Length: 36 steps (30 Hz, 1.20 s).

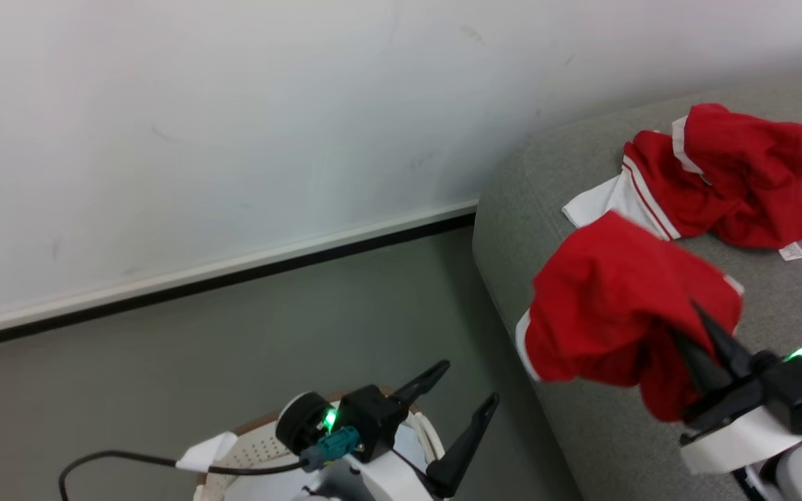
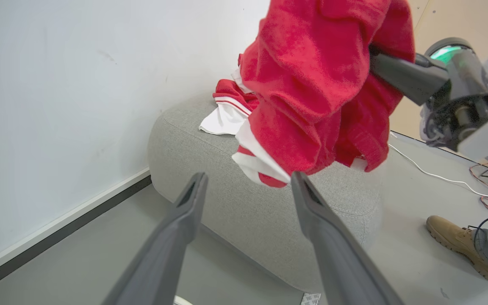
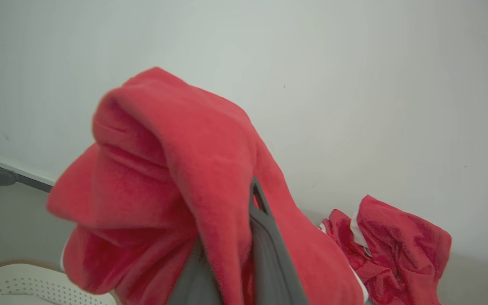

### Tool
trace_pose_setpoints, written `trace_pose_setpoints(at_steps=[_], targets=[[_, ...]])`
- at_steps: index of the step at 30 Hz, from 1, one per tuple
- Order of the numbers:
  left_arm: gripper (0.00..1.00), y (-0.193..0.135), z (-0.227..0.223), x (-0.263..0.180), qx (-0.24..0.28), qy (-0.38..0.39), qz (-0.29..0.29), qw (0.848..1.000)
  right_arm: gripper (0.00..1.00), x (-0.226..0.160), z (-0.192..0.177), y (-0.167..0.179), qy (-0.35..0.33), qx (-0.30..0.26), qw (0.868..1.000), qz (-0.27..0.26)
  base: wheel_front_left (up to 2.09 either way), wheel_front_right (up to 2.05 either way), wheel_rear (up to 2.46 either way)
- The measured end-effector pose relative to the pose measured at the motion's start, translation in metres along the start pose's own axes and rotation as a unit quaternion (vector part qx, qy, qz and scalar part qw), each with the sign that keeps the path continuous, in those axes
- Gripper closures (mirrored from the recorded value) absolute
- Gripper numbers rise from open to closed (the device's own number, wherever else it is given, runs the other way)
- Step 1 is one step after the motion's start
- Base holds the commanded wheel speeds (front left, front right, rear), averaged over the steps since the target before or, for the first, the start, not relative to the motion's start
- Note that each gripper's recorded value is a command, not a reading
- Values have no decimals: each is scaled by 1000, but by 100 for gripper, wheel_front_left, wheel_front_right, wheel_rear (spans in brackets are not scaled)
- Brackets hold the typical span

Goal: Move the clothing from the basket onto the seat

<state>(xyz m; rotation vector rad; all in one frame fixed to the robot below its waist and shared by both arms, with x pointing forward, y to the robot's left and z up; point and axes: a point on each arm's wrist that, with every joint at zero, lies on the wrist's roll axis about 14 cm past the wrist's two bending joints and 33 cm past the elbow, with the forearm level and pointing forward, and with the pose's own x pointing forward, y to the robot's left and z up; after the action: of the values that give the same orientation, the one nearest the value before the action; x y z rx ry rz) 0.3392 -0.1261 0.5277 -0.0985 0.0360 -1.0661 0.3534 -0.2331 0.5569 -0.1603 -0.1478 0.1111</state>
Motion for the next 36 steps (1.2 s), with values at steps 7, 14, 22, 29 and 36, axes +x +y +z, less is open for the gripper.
trace_pose_setpoints(at_steps=[7,14,22,29,36], targets=[[0,41,6,21,14,-24,12,1000,100,50,4,-72,-18,9,996,-91,0,0,0],[0,91,-13,25,-9,-37,61,997,100,115,14,-140,-44,30,985,-161,0,0,0],[0,128,-57,8,-37,-6,106,994,100,157,12,-232,-49,48,959,-274,0,0,0],[0,172,-71,-1,-45,-17,161,986,100,159,-70,-266,27,40,935,-350,0,0,0],[0,200,-98,-21,-73,0,214,974,100,141,-198,-218,147,105,911,-370,0,0,0]])
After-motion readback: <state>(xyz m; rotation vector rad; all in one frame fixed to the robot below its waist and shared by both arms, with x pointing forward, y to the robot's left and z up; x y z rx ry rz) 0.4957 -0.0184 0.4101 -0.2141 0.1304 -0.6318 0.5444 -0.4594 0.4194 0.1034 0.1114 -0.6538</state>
